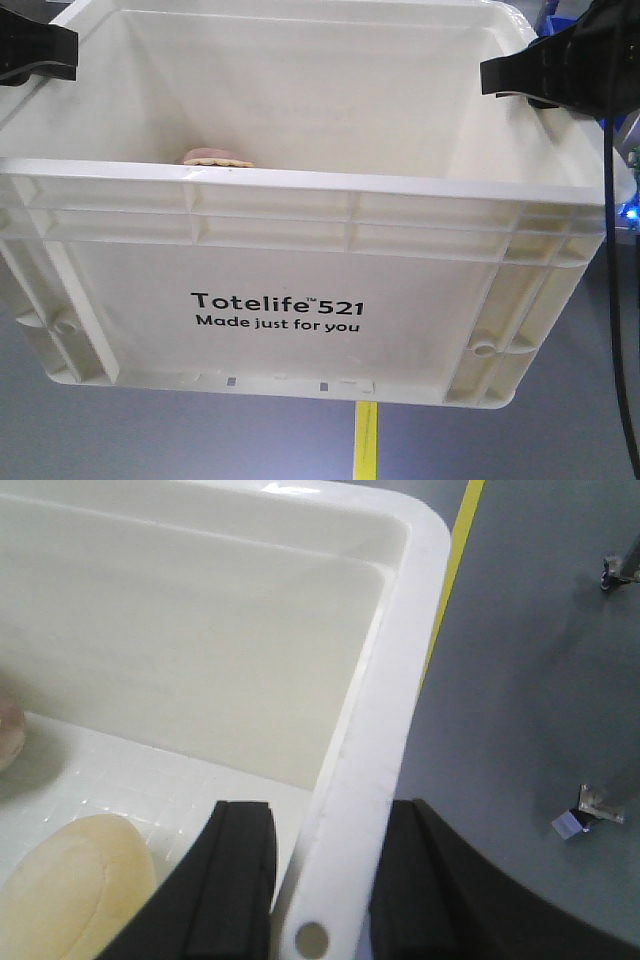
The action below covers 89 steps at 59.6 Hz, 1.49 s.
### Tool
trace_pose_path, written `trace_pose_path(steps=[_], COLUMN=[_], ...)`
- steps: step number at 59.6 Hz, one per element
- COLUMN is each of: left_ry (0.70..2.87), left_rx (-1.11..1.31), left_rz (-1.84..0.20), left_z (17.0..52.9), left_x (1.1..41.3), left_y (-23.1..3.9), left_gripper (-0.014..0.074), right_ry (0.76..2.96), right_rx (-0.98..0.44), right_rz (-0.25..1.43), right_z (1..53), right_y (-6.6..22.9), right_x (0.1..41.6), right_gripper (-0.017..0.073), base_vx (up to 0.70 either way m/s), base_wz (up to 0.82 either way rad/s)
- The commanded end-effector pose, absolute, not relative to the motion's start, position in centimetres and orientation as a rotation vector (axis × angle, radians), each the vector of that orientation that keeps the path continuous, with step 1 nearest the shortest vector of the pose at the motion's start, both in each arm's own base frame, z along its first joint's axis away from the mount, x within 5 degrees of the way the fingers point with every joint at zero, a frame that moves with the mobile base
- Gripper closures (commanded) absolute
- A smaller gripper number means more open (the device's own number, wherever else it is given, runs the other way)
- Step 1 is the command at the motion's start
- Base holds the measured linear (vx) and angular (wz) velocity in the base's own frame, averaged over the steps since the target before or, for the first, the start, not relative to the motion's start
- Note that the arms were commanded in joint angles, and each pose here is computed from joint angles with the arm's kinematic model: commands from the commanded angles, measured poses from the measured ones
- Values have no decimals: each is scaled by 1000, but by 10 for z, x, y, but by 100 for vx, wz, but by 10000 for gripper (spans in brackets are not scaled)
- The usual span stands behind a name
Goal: Place moving items into box and shelve
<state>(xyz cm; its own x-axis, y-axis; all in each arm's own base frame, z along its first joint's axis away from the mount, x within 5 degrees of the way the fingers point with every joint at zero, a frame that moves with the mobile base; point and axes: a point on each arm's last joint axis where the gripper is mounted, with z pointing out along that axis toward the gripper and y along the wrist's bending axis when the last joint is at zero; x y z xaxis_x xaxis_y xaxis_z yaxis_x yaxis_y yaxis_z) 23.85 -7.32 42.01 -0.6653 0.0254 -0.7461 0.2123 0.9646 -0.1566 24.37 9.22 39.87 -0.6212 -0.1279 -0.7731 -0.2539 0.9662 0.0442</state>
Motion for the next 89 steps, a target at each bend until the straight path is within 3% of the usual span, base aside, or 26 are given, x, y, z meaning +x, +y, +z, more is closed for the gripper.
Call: trace_pose_path(steps=[1,89], left_ry=[2056,2056], left_rx=[154,154], left_rz=[-454,-454], left_z=[457,457], left_x=[228,228], left_y=[-82,-82], left_gripper=[600,600], right_ry=[2014,2014], right_rx=[-230,-230], right_rz=[312,312], right_z=[435,435], right_y=[97,97], right_x=[239,239], right_gripper=[565,565], base_vx=[43,42], base_wz=[0,-2])
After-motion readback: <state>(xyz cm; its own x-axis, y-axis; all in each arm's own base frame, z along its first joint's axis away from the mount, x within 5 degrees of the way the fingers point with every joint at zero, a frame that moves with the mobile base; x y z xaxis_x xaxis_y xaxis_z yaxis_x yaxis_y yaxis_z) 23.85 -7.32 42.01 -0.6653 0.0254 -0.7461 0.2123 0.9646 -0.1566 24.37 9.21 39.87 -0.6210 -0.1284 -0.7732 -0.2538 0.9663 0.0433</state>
